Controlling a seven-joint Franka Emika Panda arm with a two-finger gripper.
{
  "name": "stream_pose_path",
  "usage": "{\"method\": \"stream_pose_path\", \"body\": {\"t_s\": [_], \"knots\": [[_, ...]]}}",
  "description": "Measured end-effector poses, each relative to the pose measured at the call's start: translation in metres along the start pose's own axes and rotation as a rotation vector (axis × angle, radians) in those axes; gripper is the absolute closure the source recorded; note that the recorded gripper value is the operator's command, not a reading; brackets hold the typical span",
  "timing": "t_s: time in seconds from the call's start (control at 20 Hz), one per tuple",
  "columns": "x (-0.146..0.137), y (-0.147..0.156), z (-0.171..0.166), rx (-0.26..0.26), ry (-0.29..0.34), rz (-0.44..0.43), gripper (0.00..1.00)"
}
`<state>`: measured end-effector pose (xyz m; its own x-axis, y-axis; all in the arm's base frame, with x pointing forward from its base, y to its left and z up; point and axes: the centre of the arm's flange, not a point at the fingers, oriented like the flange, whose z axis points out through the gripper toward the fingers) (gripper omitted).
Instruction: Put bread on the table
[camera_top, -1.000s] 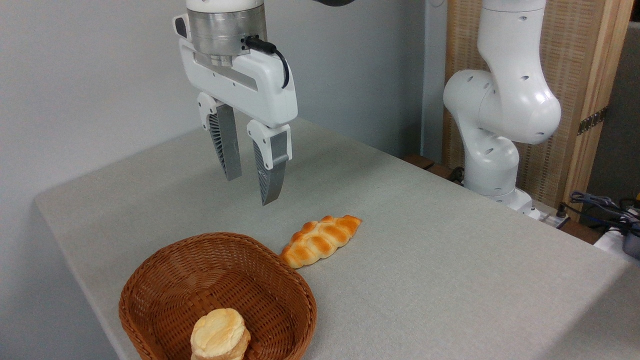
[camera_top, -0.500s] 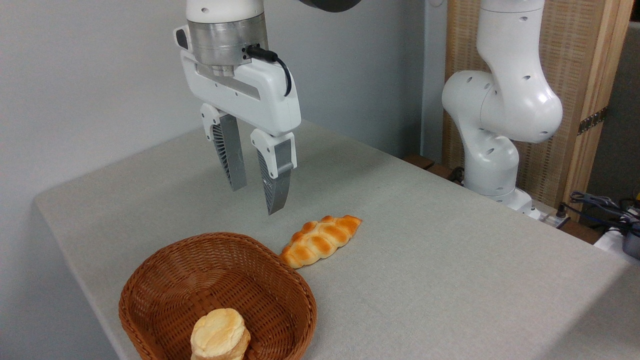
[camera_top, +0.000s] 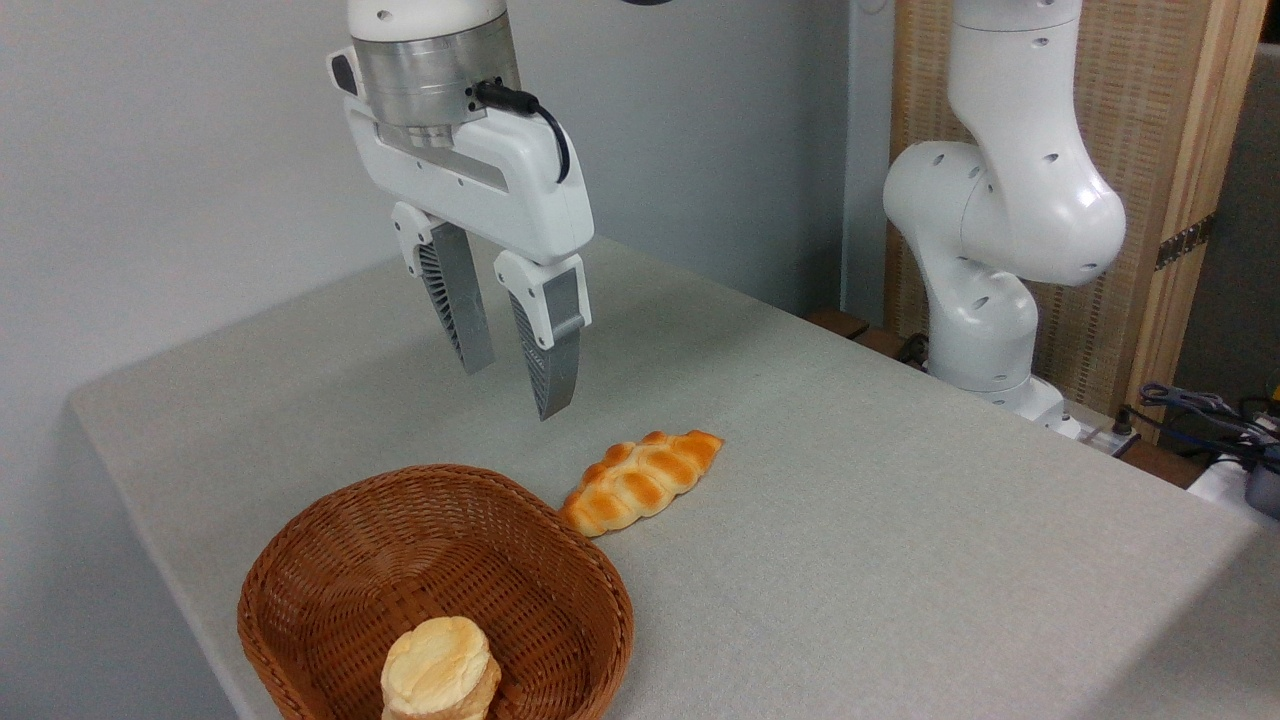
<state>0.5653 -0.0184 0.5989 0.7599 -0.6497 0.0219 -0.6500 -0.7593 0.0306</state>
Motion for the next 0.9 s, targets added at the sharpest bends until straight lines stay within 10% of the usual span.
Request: {"method": "stream_pose_path", "body": {"t_s": [0.9], "knots": [[0.0038, 0.0032, -0.005, 0.015, 0.005, 0.011, 0.0]]}}
